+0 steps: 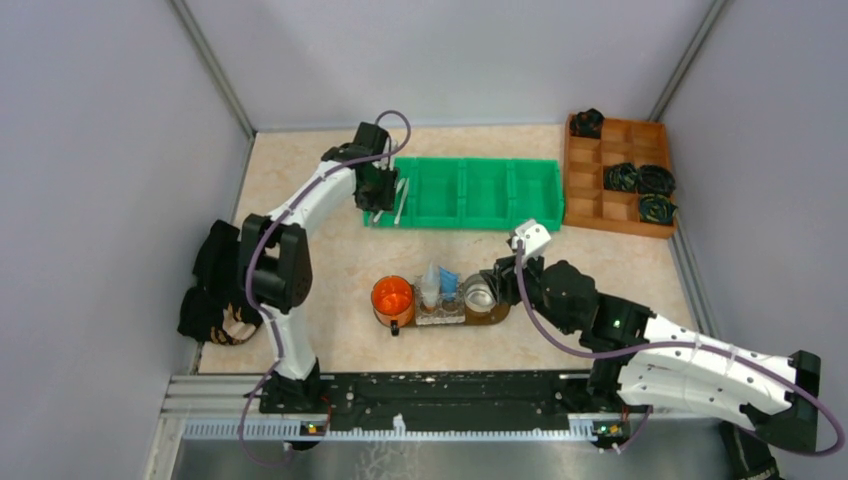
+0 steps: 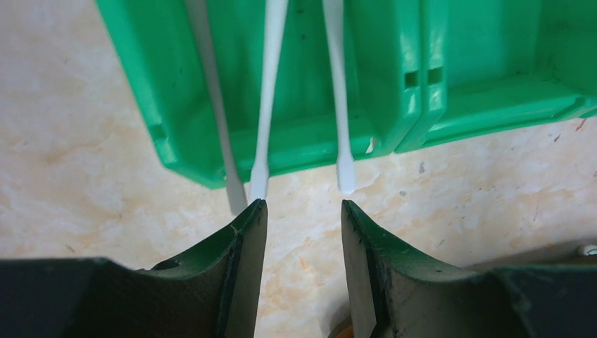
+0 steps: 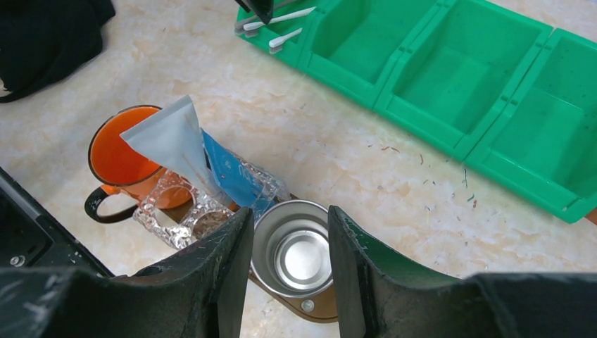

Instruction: Prepare toiletry sets of a toothbrush and toothpaste on the tray

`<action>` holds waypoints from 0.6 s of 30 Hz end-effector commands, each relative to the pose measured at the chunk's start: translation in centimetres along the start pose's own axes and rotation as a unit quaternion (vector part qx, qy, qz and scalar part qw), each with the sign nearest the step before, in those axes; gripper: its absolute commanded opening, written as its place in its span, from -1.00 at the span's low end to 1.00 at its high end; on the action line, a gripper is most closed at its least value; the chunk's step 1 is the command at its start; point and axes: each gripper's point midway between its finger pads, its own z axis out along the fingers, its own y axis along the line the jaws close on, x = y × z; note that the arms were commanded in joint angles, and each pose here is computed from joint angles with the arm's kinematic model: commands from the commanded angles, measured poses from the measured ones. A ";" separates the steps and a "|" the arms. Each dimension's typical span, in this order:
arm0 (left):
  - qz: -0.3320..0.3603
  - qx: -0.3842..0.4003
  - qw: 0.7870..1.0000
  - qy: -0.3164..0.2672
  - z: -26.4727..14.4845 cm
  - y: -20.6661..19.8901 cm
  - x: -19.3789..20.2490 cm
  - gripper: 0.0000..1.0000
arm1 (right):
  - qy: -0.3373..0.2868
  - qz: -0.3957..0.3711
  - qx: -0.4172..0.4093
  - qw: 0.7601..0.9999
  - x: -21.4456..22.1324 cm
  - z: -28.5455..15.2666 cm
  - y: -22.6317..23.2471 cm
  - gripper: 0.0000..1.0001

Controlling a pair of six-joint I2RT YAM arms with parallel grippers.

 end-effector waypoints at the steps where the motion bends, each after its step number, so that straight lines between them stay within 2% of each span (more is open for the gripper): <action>1: 0.022 0.025 0.999 -0.007 0.8 -1.6 -1.7 0.00 | -0.017 0.014 -0.014 1.000 -0.6 0.2 0.8 -0.15; 11: 0.024 -0.044 0.999 -0.005 2.0 0.7 -2.1 -0.03 | -0.012 0.017 -0.012 1.000 0.3 0.1 0.6 -0.16; 18: 0.042 -0.049 0.998 -0.014 3.0 0.9 -3.7 -0.02 | -0.006 0.015 -0.017 1.000 0.8 0.5 0.9 -0.20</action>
